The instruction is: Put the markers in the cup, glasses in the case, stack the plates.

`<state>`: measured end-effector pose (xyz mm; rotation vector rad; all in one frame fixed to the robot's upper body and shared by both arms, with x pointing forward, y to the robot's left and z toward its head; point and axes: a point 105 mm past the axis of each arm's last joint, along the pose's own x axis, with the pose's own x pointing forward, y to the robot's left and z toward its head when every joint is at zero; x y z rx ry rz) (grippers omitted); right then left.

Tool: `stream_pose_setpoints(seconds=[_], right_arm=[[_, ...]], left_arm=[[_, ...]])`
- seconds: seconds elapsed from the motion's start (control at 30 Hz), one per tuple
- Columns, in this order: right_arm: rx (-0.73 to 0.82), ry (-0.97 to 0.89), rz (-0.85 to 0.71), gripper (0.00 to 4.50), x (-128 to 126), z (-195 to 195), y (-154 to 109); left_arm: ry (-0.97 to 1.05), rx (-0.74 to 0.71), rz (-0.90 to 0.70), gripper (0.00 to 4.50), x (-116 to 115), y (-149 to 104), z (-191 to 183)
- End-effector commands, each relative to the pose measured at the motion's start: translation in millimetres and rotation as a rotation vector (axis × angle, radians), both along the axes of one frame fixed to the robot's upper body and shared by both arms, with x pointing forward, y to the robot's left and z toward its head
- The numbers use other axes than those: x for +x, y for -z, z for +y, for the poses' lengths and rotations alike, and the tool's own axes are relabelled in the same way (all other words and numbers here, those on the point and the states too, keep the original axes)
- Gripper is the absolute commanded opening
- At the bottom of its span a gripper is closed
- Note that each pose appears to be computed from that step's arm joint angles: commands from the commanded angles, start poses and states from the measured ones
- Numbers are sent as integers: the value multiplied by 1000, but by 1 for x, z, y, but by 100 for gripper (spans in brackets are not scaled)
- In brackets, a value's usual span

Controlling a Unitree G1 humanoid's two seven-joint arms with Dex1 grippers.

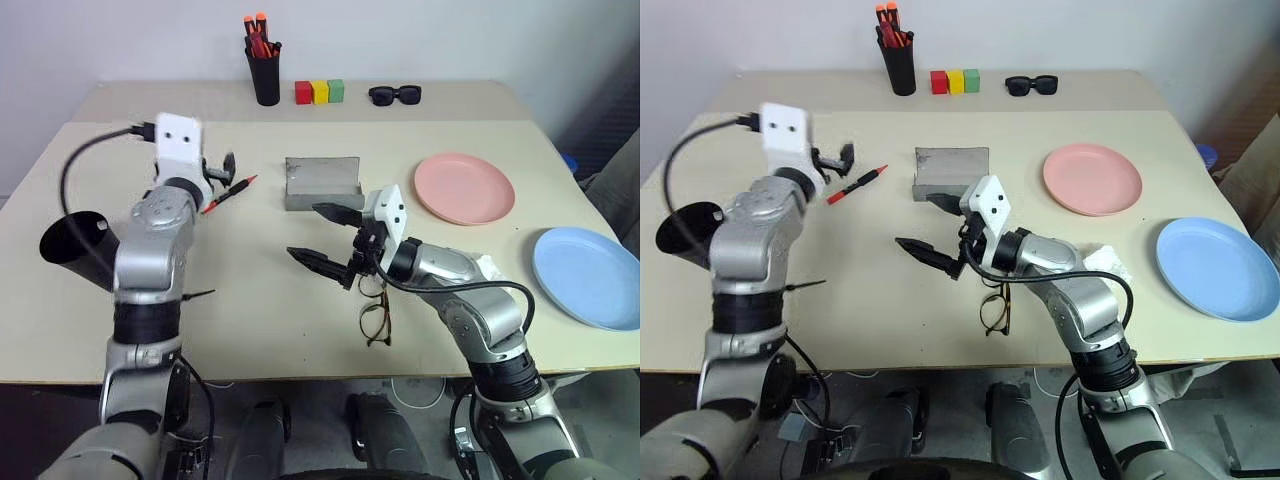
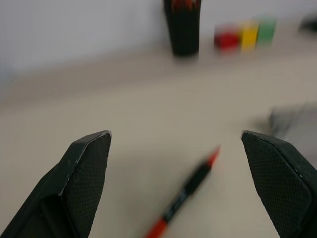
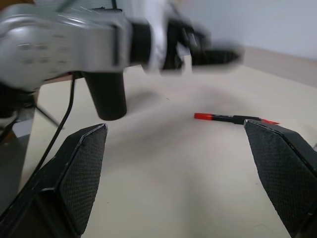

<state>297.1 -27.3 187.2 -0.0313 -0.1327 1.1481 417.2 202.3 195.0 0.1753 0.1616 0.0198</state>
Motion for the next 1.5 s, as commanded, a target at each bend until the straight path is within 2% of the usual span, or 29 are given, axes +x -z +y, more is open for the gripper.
stream_pose_setpoints(seconds=[0.03, 0.23, 0.43, 0.53, 0.77, 0.87, 0.97, 1.1, 1.2, 1.37, 1.5], right_arm=[[23, 7, -54, 450, -2, 0, -11], [23, 30, -50, 450, -4, -4, -9], [23, 39, -46, 450, -7, -4, -7], [23, 45, -47, 450, -7, -5, -7], [19, 50, -44, 450, -5, -5, -6], [18, 46, -44, 450, -6, -4, -6], [16, 45, -48, 450, -5, -5, -7], [12, 37, -57, 450, -5, -8, -9], [18, -7, -61, 450, -10, -7, -13], [7, -100, -95, 450, -21, 0, -19], [9, -131, -91, 450, -21, 4, -19]], left_arm=[[-33, -1, 138, 444, 18, 12, 9], [9, -16, 280, 444, 39, 36, 7], [64, -62, 359, 444, 46, 52, -6], [85, -82, 372, 361, 47, 54, -10], [75, -142, 318, 8, 51, 47, -12], [85, -100, 160, 3, 59, 23, -12], [70, -30, -200, 3, 59, -34, -9], [-52, -172, -594, 3, 20, -96, 15], [-181, -154, -779, 3, -20, -118, 38], [-481, 29, -968, 3, -103, -118, 77], [-626, 136, -938, 3, -141, -97, 90]])
